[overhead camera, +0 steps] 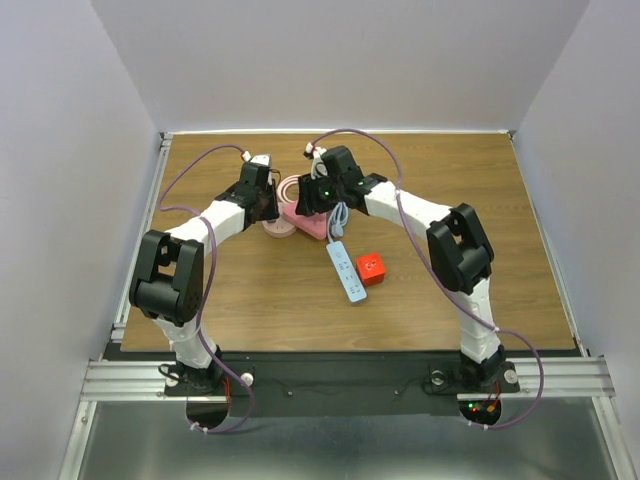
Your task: Insert the plug
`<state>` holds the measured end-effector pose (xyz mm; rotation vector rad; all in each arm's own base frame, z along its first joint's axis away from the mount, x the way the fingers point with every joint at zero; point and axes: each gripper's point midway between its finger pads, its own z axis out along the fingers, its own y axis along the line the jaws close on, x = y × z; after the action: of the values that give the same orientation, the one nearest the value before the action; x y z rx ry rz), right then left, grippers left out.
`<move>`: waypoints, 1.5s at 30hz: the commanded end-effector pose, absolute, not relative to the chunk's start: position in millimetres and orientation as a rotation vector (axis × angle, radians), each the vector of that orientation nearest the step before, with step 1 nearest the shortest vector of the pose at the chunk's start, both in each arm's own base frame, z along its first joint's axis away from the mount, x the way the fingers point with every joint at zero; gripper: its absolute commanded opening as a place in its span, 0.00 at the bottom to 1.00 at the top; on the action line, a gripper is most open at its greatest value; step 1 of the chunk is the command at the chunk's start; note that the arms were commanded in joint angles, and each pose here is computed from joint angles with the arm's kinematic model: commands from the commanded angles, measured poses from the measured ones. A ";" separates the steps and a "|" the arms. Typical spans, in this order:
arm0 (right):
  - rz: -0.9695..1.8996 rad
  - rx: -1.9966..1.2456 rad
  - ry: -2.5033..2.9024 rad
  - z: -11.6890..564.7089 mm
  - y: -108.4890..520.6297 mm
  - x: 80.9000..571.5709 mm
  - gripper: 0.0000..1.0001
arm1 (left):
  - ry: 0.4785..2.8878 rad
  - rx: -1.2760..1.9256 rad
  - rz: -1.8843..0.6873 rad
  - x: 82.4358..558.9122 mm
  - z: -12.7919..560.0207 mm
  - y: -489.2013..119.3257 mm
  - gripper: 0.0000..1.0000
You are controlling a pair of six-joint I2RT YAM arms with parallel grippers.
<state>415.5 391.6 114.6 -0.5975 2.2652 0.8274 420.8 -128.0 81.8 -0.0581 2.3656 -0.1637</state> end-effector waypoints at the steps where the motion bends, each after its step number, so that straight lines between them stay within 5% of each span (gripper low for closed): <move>1: 0.789 -0.608 2.186 125.4 403.7 437.4 0.48 | 2.405 -0.084 -0.117 409.8 71.6 -115.4 0.00; 16: 0.752 -0.632 2.189 105.8 419.7 445.7 0.41 | 2.410 -0.067 -0.148 409.8 71.1 -120.7 0.00; 45: 0.549 -0.814 2.387 14.8 408.9 382.9 0.30 | 2.417 -0.057 -0.177 410.0 71.0 -124.9 0.00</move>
<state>441.4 421.7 93.4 -0.6826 2.1451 0.6262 420.6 -128.5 81.4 -0.0561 2.3694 -0.1853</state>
